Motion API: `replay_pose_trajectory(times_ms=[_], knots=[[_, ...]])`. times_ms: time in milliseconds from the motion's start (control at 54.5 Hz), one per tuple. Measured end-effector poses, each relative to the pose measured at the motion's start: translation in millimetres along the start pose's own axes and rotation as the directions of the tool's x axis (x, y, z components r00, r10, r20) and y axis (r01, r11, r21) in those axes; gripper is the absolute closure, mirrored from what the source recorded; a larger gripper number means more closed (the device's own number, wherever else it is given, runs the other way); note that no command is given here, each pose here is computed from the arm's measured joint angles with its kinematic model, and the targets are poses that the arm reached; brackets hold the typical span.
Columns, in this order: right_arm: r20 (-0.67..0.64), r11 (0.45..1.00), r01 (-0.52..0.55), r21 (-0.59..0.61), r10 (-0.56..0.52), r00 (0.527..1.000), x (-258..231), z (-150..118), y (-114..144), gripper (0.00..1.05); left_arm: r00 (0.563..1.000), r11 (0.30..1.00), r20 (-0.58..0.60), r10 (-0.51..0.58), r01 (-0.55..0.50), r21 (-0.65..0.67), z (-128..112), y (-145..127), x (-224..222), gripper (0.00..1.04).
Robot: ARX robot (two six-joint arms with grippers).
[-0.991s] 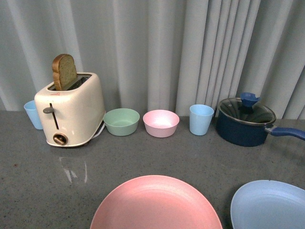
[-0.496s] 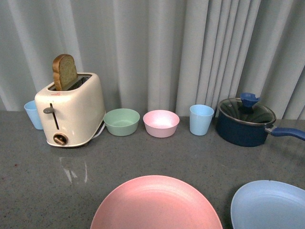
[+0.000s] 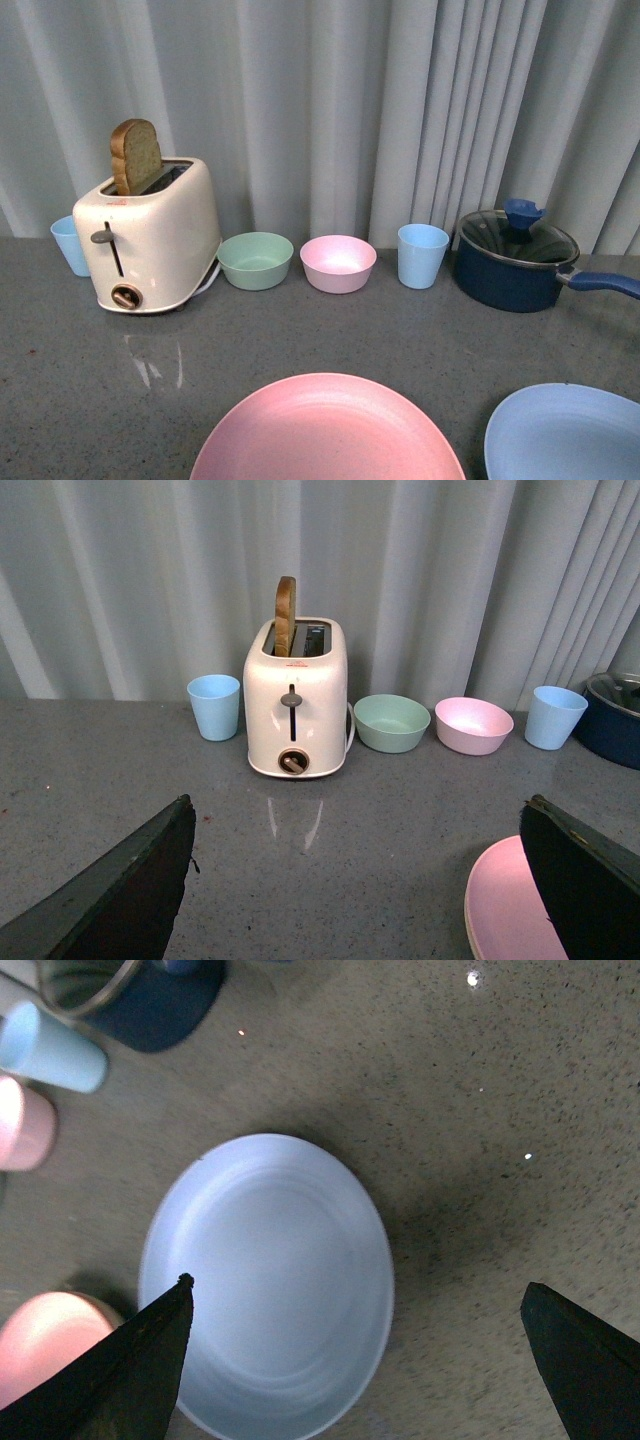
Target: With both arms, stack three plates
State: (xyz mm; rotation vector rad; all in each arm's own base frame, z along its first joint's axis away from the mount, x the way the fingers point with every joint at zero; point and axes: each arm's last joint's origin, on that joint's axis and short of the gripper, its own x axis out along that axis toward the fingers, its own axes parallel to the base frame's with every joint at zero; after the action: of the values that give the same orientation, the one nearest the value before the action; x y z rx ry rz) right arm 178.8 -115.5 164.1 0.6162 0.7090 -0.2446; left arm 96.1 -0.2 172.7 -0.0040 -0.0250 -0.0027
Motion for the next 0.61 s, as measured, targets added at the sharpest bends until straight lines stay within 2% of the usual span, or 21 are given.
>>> replay_pose_trajectory(times_ms=[110, 294, 404, 606], knots=[[0.004, 0.984, 0.066, -0.168, -0.066, 0.998, 25, 7, -7, 0.07, 1.0, 1.0, 0.0, 0.001, -0.001, 0.0, 0, 0, 0, 0.07], [-0.076, 0.913, 0.071, -0.402, -0.11, 0.991, 67, 7, -12, 0.07, 1.0, 1.0, 0.0, 0.001, -0.001, 0.0, 0, 0, 0, 0.07], [-0.125, 0.899, 0.062, -0.434, -0.129, 0.984, 84, 2, -16, 0.07, 1.0, 1.0, 0.0, 0.001, -0.001, 0.0, 0, 0, 0, 0.07], [-0.212, 0.911, -0.037, -0.411, -0.056, 0.976, 111, -6, -14, 0.07, 1.0, 1.0, 0.0, 0.001, -0.001, 0.0, 0, 0, 0, 0.07]])
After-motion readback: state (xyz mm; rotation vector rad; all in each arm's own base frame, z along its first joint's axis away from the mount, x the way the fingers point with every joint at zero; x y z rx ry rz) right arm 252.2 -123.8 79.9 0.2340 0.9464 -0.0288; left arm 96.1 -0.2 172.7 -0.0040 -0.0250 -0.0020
